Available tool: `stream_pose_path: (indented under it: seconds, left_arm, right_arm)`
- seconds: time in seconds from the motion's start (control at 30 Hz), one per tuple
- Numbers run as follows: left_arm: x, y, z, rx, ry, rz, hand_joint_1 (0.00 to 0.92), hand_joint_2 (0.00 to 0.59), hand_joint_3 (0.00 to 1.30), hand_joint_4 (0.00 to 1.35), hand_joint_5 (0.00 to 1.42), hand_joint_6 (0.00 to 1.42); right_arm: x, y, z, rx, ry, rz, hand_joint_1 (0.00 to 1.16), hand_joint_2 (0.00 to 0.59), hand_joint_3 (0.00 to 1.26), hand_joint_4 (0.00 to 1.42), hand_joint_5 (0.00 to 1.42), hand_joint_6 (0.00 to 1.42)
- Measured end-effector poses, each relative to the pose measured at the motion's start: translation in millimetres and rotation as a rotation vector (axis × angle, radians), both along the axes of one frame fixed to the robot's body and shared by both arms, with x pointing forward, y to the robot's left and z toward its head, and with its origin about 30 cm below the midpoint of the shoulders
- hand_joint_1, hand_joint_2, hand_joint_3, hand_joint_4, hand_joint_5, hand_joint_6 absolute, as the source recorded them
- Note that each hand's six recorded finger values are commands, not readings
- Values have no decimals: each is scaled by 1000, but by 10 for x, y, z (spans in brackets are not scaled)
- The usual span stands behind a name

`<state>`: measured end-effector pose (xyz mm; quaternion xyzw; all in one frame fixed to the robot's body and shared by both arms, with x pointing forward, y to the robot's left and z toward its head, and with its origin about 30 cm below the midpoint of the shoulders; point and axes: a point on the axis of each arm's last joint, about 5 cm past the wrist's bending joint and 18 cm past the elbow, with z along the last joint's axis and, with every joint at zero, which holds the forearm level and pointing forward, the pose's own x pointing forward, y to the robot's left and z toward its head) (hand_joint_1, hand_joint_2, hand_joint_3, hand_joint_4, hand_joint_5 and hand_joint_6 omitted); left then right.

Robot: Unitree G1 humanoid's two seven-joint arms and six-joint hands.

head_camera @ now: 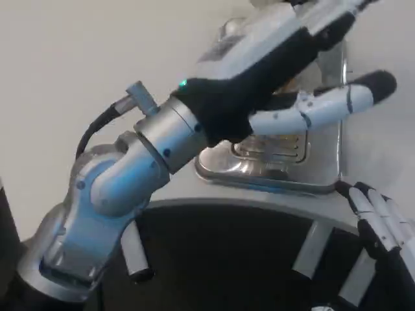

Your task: Grasp the cup under the faucet to collect the drink, then remove the cup.

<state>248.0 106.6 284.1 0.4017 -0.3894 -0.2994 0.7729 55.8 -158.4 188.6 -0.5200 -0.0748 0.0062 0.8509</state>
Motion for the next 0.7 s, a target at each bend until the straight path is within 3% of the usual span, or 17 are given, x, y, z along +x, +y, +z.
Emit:
stream_pose_path:
  seconds: [0.13, 0.27, 0.33, 0.43, 0.63, 0.7]
  left_arm:
    - [-10, -5, -11, 41, -51, 24, 0, 267, 0, 0, 0, 0]
    - [-8, 19, -49, 44, -75, 38, 0, 269, 0, 0, 0, 0]
    - [-3, 33, -60, 40, -76, 41, 0, 269, 0, 0, 0, 0]
    - [4, 43, -80, 34, -78, 44, 0, 267, 0, 0, 0, 0]
    - [16, 61, -125, 20, -87, 53, 0, 266, 0, 0, 0, 0]
    - [19, 63, -130, 19, -88, 54, 0, 266, 0, 0, 0, 0]
  right_arm:
    - [-2, 3, 4, 0, -8, -3, 765, 303, 56, 22, 25, 95]
    - [3, 32, 1, 44, -33, -38, 783, 274, 49, 22, 25, 95]
    - [21, 44, 4, 80, -43, -65, 901, 225, 46, 22, 25, 95]
    - [75, 55, 8, 130, -66, -88, 1005, 186, 36, 22, 25, 105]
    - [306, 71, -24, 262, -108, -92, 1022, 158, 33, 22, 35, 113]
    - [337, 66, -18, 271, -117, -92, 1021, 156, 33, 22, 37, 113]
